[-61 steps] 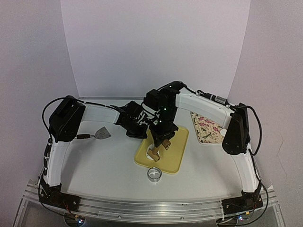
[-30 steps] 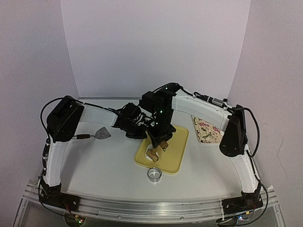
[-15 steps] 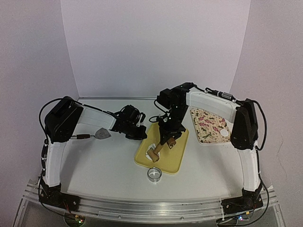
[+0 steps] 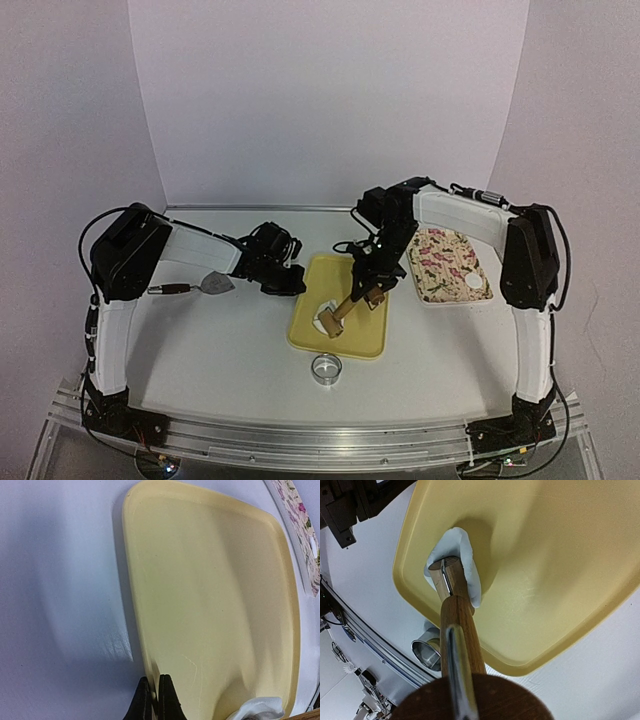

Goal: Roll out the dumpling wrappers from the dough

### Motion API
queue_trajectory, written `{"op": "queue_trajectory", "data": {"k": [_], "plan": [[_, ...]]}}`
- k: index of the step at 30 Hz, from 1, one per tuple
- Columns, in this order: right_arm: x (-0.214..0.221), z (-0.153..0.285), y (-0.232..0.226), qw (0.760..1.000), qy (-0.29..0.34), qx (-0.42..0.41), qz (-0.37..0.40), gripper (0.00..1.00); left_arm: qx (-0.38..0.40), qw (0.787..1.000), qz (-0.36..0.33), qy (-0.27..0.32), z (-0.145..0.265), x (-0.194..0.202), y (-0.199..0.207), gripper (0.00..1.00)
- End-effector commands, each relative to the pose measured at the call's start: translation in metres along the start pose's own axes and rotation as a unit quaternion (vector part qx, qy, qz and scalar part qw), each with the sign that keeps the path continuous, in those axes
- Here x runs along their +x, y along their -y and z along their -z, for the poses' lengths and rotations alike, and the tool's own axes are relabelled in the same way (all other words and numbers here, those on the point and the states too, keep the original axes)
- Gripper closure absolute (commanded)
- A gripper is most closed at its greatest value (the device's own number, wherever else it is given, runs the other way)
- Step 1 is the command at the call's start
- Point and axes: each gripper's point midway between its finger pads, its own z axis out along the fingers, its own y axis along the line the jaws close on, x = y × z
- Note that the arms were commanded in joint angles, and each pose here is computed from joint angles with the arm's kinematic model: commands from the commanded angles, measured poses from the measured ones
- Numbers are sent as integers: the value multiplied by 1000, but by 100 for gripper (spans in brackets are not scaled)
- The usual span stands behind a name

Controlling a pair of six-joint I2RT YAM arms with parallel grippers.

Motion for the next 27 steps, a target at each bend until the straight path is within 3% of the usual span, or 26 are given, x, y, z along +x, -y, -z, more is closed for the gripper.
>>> {"op": "queue_trajectory", "data": {"k": [1, 27], "plan": [[30, -9, 110, 973, -67, 208, -72, 100, -113, 987, 23, -114, 2, 69, -67, 100], [38, 26, 140, 968, -42, 228, -94, 100, -120, 987, 27, -105, 14, 64, -65, 100]]}}
